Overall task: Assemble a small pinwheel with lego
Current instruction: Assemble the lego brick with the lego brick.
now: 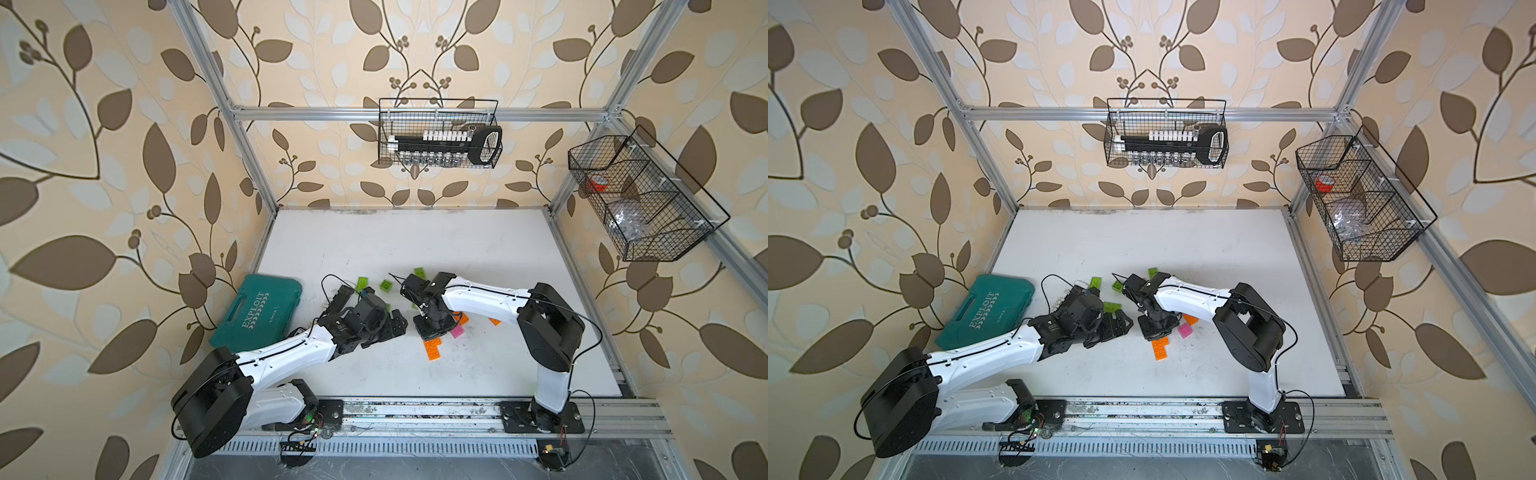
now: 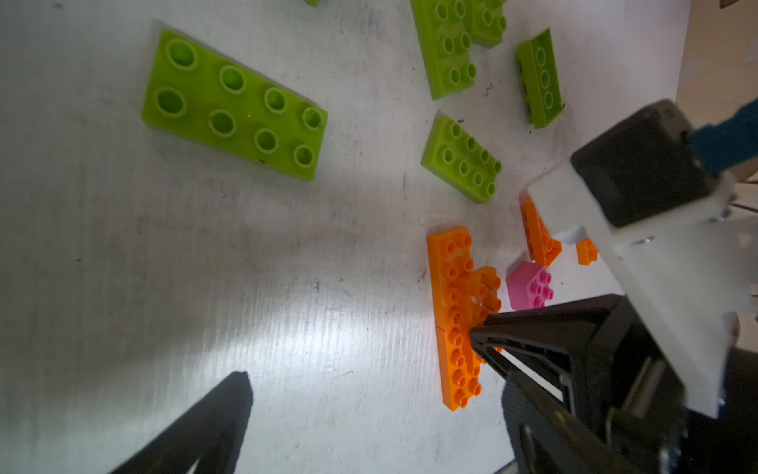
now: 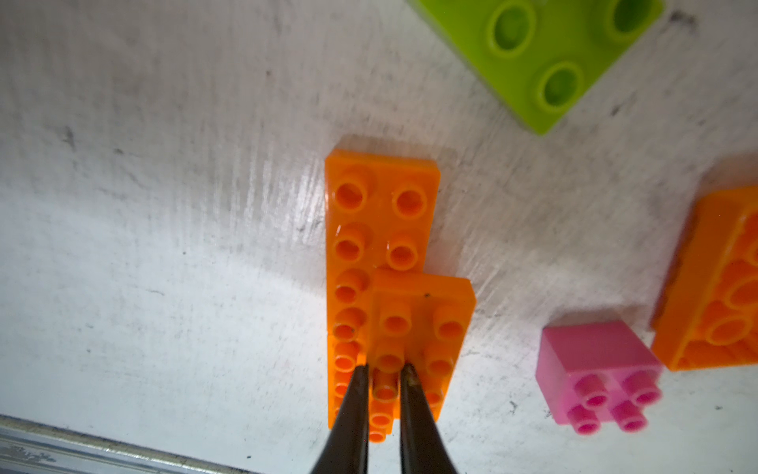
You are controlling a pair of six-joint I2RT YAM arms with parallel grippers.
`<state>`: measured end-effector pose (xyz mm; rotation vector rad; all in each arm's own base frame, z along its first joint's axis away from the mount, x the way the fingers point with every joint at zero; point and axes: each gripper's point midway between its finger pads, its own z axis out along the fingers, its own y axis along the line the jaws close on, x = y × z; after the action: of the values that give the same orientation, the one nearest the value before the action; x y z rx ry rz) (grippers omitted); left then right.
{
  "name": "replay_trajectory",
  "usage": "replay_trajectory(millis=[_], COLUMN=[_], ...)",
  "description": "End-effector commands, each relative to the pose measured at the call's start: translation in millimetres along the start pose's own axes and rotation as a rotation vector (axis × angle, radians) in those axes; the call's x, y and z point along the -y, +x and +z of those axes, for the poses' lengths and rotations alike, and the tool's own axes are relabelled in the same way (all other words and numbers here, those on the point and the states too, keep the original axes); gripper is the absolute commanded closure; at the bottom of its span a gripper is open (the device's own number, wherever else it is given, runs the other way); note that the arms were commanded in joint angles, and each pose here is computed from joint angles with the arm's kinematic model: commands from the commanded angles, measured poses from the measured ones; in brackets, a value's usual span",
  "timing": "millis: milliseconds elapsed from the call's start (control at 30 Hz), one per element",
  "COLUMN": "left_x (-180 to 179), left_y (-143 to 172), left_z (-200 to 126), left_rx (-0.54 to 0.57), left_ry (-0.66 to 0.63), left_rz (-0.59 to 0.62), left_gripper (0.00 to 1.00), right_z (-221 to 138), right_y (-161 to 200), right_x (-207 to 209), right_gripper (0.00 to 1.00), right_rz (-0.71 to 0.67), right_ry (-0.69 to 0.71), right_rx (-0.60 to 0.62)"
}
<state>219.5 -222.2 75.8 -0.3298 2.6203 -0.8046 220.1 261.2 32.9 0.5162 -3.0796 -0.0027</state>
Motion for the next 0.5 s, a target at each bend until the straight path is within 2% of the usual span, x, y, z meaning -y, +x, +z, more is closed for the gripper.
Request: replay_trajectory(millis=[0, 267, 367, 467], left_x=[10.0, 10.1, 17.0, 31.2], left_y=[-8.4, -17.2, -28.6, -42.0], left_z=[-7.8, -11.9, -13.6, -14.8], left_rx=[0.034, 0.057, 0.069, 0.072], left_ry=[0.02, -0.02, -0.042, -0.049], left_rz=[0.019, 0.059, 0.125, 0.206], left_gripper=[0.02, 0.02, 0.01, 0.01], right_z=[-3.6, -26.6, -45.4, -63.2], right_y=[6.4, 1.1, -6.8, -14.1], right_x=[-3.6, -8.8, -14.8, -4.3], right_gripper=[0.86, 0.81, 0.74, 0.66], right_rz=[0.002, -0.006, -0.049, -0.057], right_ry=[-0.02, -0.074, -0.137, -0.143], right_rx=[-0.008, 0.067, 0.16, 0.234])
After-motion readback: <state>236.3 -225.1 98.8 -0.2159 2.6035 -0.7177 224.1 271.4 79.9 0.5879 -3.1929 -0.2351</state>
